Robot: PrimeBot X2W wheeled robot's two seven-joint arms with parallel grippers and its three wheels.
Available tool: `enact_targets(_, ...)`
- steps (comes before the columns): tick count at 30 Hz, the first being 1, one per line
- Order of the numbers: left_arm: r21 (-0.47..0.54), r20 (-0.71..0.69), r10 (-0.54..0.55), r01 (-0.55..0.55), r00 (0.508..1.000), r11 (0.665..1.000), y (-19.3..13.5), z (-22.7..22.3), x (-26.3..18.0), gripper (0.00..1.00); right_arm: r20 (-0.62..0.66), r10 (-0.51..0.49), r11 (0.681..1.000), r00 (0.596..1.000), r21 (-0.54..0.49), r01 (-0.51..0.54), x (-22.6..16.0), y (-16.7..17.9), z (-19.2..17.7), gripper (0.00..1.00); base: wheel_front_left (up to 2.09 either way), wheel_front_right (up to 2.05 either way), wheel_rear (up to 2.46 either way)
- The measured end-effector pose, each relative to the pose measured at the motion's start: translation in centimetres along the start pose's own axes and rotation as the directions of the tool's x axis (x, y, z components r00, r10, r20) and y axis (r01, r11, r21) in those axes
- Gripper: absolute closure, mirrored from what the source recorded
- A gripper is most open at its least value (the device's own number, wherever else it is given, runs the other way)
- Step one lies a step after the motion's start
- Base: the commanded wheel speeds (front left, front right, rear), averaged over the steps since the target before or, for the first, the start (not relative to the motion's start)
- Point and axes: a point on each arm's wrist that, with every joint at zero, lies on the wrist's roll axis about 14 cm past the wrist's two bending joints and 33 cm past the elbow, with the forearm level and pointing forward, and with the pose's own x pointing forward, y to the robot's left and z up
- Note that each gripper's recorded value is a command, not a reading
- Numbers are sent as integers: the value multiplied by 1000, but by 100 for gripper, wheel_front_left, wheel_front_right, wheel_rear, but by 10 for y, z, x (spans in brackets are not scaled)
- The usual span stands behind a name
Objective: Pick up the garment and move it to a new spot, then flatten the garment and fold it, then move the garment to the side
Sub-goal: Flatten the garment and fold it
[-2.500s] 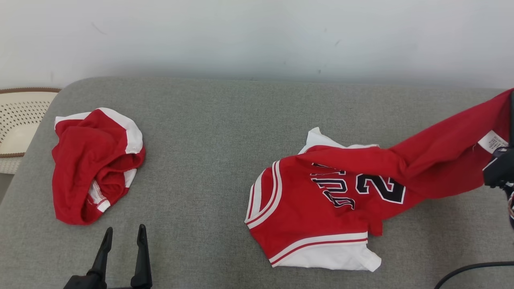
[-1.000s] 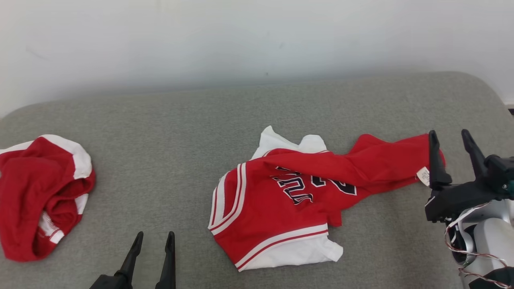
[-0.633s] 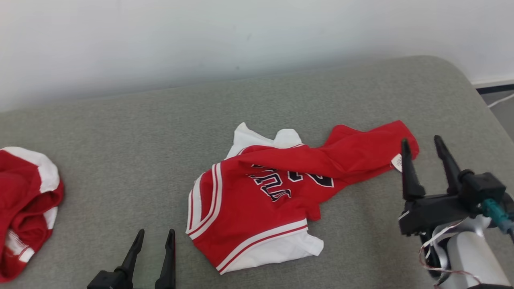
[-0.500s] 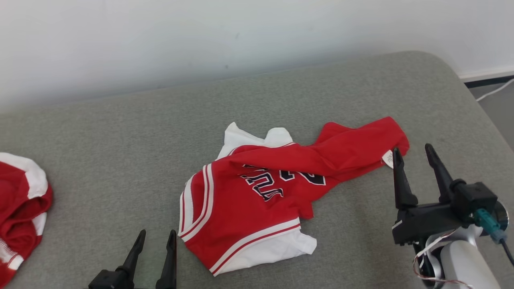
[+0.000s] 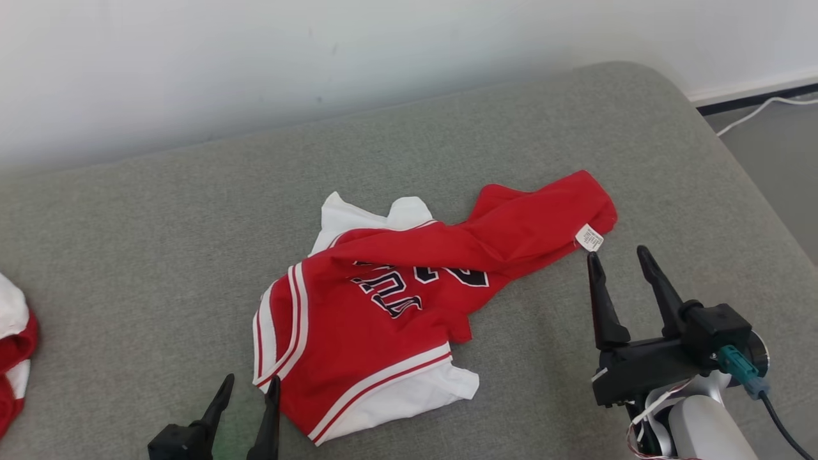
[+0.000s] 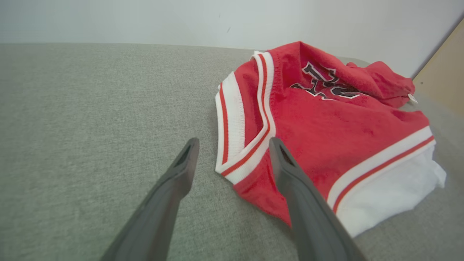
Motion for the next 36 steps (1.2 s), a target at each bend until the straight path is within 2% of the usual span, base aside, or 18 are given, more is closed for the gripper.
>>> enact_targets(12, 10, -124, -34, 35, 992, 999, -5, -40, 13, 0, -35, -32, 999, 999, 9, 33, -6, -8, -12, 0, 0, 0, 0)
enact_targets(15, 3, -128, -46, 47, 991, 999, -7, -41, 15, 97, -29, -31, 999, 999, 11, 31, -5, -7, -10, 0, 0, 0, 0)
enact_targets(16, 3, -122, -49, 50, 991, 999, -8, -39, 15, 100, -26, -30, 999, 999, 11, 31, -5, -7, -9, 0, 0, 0, 0)
enact_targets(24, 20, -31, -24, 24, 999, 1000, -2, -7, 10, 100, -14, 4, 1000, 1000, 17, -3, -1, 4, -6, 0, 0, 0, 0)
enact_targets(36, 51, 68, 131, -134, 989, 990, 41, 27, -31, 100, -5, 100, 994, 995, 43, -100, 12, 37, -7, 0, 0, 0, 0)
